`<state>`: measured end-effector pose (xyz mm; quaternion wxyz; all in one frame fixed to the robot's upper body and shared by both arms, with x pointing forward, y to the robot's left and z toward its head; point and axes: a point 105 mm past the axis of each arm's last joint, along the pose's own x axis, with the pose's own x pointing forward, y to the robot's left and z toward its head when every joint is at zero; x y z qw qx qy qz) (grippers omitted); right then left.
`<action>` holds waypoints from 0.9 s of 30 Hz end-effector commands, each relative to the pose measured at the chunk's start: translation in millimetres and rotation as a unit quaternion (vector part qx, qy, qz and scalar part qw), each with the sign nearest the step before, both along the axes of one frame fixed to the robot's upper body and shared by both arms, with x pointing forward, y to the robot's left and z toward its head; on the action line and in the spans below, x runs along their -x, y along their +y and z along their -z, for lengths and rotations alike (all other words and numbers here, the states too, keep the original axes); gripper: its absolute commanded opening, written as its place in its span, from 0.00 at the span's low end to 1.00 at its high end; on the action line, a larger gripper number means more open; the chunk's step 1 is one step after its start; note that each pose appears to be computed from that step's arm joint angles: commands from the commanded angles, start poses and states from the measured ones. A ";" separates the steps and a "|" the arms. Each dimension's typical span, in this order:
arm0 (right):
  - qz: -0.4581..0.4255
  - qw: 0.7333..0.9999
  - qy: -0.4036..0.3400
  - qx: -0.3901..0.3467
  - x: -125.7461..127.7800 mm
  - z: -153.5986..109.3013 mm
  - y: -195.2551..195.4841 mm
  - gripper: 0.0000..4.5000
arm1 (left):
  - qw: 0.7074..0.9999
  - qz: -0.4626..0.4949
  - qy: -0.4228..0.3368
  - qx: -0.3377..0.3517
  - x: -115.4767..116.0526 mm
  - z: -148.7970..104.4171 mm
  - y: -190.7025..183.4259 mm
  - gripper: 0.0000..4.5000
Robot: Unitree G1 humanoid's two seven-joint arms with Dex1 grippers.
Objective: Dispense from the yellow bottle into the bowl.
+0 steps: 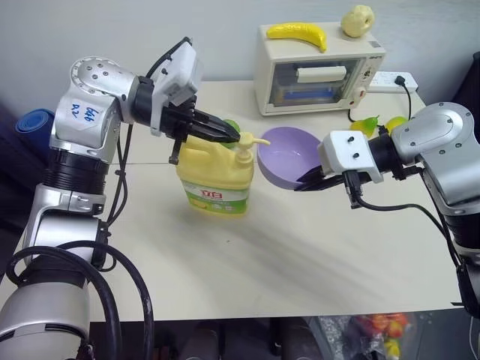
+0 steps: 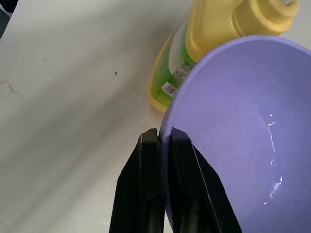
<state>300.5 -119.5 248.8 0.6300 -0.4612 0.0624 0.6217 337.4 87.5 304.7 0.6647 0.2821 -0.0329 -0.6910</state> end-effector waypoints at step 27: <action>-0.040 0.998 -0.047 0.015 -7.9 -26.7 18.3 0.00 | 1.000 0.015 -0.025 0.004 3.5 -13.8 -2.2 0.01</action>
